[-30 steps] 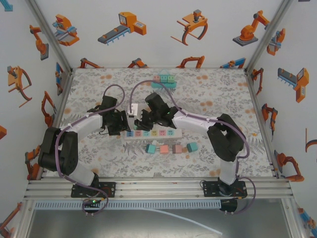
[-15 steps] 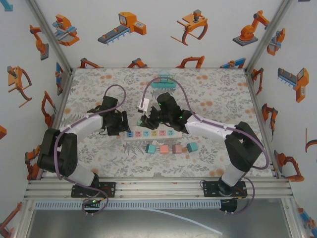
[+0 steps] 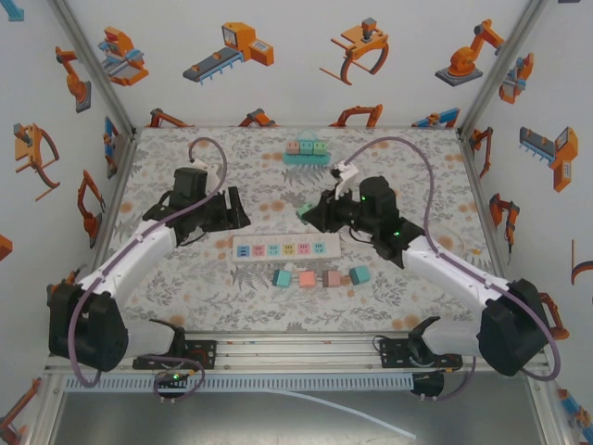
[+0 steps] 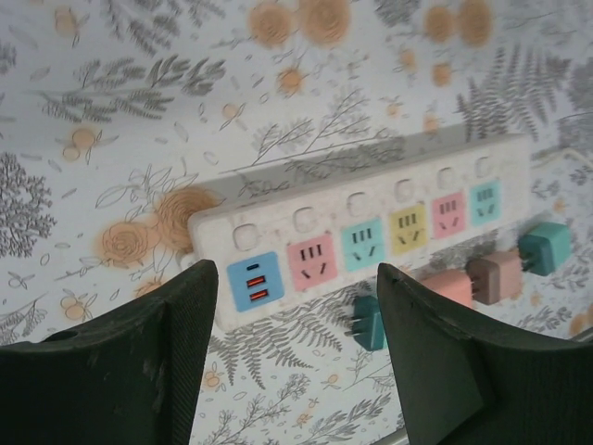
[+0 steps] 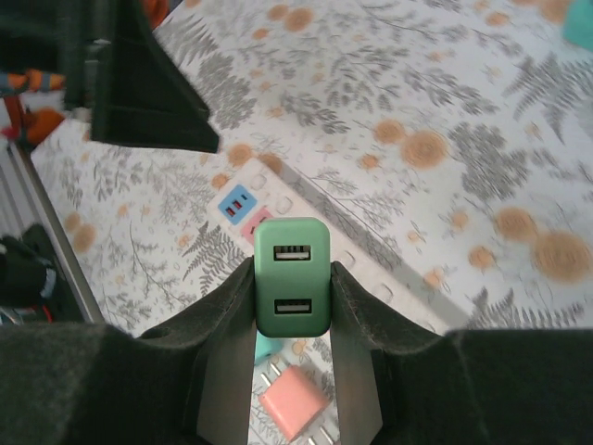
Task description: Pull the plug off the socket
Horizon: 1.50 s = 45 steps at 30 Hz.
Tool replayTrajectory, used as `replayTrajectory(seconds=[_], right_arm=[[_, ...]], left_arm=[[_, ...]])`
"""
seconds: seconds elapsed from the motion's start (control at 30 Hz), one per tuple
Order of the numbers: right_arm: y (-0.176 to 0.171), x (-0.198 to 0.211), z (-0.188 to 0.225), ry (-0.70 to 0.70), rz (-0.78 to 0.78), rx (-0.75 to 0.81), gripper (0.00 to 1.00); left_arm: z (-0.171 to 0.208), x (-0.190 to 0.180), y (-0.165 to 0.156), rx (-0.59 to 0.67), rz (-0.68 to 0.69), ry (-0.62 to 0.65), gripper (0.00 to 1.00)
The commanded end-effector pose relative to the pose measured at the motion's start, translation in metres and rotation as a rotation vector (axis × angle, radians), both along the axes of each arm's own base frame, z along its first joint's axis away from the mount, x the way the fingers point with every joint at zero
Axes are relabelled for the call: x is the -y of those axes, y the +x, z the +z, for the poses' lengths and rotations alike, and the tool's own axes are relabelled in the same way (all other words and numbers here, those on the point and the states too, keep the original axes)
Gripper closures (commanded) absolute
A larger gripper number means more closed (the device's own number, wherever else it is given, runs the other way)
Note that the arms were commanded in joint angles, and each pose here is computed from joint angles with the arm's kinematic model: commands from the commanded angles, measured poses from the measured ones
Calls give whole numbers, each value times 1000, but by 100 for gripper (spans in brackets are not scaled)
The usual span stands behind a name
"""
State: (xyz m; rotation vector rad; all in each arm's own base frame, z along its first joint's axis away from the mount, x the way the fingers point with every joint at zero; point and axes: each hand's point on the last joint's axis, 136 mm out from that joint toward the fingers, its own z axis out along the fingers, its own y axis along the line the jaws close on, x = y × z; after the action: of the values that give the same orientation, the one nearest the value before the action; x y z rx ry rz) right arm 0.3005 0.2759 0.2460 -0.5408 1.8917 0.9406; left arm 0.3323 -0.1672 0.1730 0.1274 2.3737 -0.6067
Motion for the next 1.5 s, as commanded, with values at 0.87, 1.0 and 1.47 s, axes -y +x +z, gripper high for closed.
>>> replayTrajectory(seconds=[0.87,1.0,1.47], right_arm=[[-46,214,-169,70,-777,-714,91],[-44,204,-176,84,-717,-726,87],[-55,203,-204,75,-732,-821,61]], left_arm=[[108,106,-167,649,-1022,-201,18],[103,107,-174,633,-1051,-190,11],[96,112,-172,606,-1064,-170,3]])
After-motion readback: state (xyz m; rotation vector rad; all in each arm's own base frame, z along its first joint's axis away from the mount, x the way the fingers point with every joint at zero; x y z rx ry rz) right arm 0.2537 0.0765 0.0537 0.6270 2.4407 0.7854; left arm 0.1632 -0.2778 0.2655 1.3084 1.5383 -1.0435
